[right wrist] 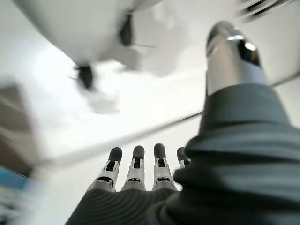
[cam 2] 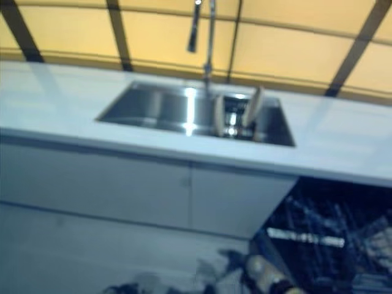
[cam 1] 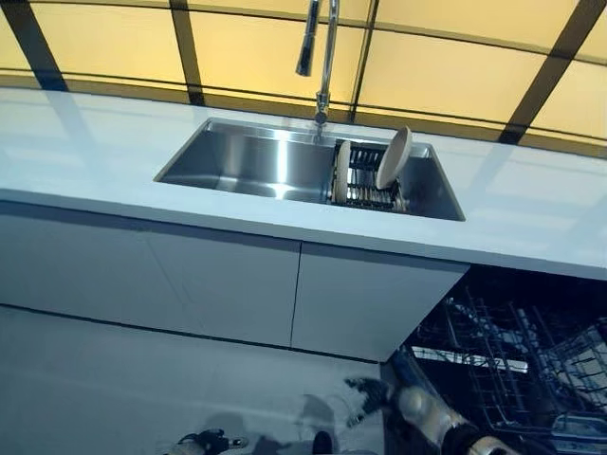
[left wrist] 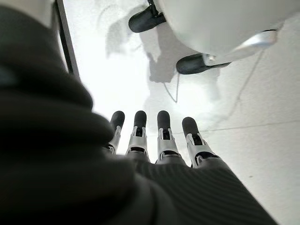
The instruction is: Take plates into dishwasher
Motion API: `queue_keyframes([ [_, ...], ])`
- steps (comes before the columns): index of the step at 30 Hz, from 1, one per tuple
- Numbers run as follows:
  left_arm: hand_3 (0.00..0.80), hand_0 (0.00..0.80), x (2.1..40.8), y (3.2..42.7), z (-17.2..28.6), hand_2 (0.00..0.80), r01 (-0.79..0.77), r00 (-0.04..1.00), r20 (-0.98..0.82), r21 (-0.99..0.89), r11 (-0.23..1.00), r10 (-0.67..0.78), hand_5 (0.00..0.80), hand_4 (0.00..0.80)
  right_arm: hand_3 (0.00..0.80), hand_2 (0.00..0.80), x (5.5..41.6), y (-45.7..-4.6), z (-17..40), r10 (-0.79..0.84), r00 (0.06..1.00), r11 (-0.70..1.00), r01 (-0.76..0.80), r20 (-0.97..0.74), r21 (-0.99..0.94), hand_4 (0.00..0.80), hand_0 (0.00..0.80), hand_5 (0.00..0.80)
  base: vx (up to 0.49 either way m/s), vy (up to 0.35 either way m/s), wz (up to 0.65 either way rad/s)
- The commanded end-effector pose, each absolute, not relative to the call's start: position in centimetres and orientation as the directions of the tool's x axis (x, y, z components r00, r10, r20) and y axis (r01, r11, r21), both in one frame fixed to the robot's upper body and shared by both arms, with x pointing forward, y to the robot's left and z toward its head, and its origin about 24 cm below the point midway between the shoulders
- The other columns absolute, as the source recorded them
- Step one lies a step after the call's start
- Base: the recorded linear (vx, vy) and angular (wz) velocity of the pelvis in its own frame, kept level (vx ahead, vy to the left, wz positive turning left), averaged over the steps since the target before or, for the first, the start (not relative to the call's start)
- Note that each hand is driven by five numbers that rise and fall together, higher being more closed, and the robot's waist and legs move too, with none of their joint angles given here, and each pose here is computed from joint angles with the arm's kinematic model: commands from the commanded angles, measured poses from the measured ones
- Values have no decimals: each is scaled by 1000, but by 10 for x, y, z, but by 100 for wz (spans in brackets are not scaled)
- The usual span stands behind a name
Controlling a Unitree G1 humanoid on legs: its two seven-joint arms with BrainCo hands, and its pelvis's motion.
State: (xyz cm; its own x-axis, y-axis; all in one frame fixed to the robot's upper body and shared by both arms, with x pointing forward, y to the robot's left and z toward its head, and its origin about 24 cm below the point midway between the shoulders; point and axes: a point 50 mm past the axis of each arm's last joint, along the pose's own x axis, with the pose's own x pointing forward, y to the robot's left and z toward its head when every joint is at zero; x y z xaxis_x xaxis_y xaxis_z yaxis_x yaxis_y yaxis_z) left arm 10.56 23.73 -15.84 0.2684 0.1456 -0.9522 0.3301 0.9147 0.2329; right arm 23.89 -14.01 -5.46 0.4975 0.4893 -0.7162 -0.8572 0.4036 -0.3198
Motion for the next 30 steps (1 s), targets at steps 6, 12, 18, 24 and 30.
queue_keyframes([
  [6, 0, 0, 101, 260, -153, 0, 333, 275, -943, 278, 901, 189, 0, 0, 0, 0, 295, -151, 103, 814, 556, 555, -830, -167, -58, 0, 0, 0, 127, -57, -7],
  [12, 0, 0, 84, 268, -155, 0, 248, 242, -941, 296, 923, 236, 0, 0, 0, 0, 324, -225, 142, 511, 858, 859, -511, 54, -16, 0, 0, 0, 177, -143, -7],
  [18, 0, 0, 50, 266, -162, 0, -7, 138, -954, 267, 964, 265, 0, 0, 0, 0, 333, -312, 203, -287, 903, 957, 251, 321, 148, 0, 0, 0, 134, -158, -10],
  [24, 0, 0, 43, 269, -161, 0, 40, 105, -965, 244, 969, 239, 0, 0, 0, 0, 353, -333, 241, -537, 795, 842, 528, 282, 113, 0, 0, 0, 349, 120, -56],
  [30, 0, 0, 74, 268, -158, 0, 69, 179, -951, 268, 961, 252, 0, 0, 0, 0, 357, -349, 266, -476, 846, 870, 494, 240, -17, 0, 0, 0, 216, 124, -24],
])
